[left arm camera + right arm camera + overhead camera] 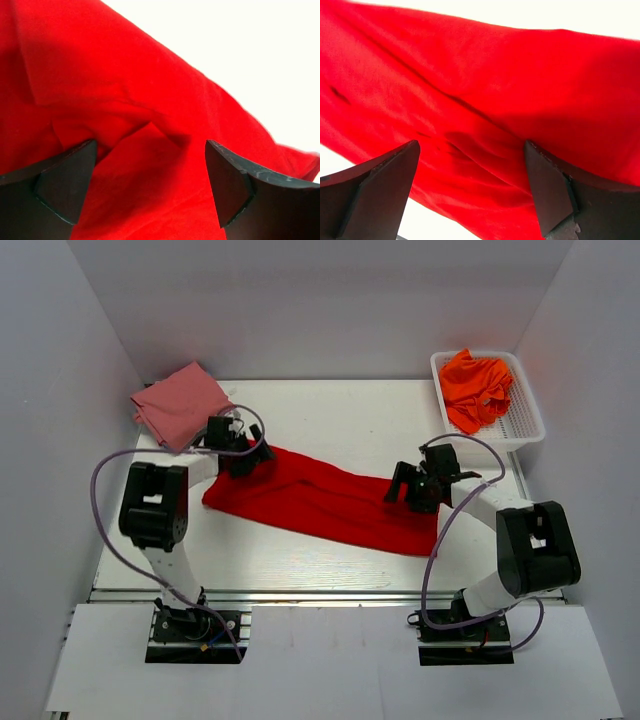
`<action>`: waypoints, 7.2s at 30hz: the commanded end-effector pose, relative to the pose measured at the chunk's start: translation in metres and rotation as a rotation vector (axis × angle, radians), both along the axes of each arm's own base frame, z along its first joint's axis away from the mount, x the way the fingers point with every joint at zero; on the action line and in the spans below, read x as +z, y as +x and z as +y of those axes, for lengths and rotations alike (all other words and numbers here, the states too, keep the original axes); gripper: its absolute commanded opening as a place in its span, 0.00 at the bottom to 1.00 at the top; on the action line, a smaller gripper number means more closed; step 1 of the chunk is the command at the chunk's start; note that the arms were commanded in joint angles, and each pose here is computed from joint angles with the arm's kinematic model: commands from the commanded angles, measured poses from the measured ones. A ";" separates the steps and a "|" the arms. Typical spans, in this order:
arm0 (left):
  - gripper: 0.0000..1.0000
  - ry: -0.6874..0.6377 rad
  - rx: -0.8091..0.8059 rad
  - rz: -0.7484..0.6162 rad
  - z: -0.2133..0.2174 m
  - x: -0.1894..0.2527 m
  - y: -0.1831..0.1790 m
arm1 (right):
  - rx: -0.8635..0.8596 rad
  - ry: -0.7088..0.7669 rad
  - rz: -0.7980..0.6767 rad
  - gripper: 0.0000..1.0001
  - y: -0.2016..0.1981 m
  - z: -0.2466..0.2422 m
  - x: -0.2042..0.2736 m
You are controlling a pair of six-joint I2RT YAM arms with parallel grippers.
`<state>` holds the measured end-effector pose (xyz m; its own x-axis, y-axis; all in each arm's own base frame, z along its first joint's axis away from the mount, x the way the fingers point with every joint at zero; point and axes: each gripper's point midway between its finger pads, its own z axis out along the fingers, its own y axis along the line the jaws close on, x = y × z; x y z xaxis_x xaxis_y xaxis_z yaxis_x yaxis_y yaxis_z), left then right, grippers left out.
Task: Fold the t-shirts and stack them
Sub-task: Rotate the tshirt 80 degrees, then grab the bottom of the folded rectangular tshirt with both arms, then fold the folded rectangular tshirt in 1/3 of the way
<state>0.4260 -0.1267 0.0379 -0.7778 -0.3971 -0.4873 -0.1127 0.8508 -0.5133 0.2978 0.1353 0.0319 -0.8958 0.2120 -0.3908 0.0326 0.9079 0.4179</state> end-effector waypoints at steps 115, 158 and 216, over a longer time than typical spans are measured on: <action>0.00 0.054 -0.283 0.275 -0.035 -0.012 -0.281 | 0.732 0.063 0.066 0.00 -0.164 0.145 -0.008; 0.00 0.416 0.106 -0.346 0.000 0.116 0.029 | 0.357 -0.152 -0.422 0.00 0.163 0.190 0.114; 1.00 0.110 -0.024 -0.205 0.018 0.078 -0.135 | 0.395 0.125 -0.676 0.90 0.202 0.247 0.148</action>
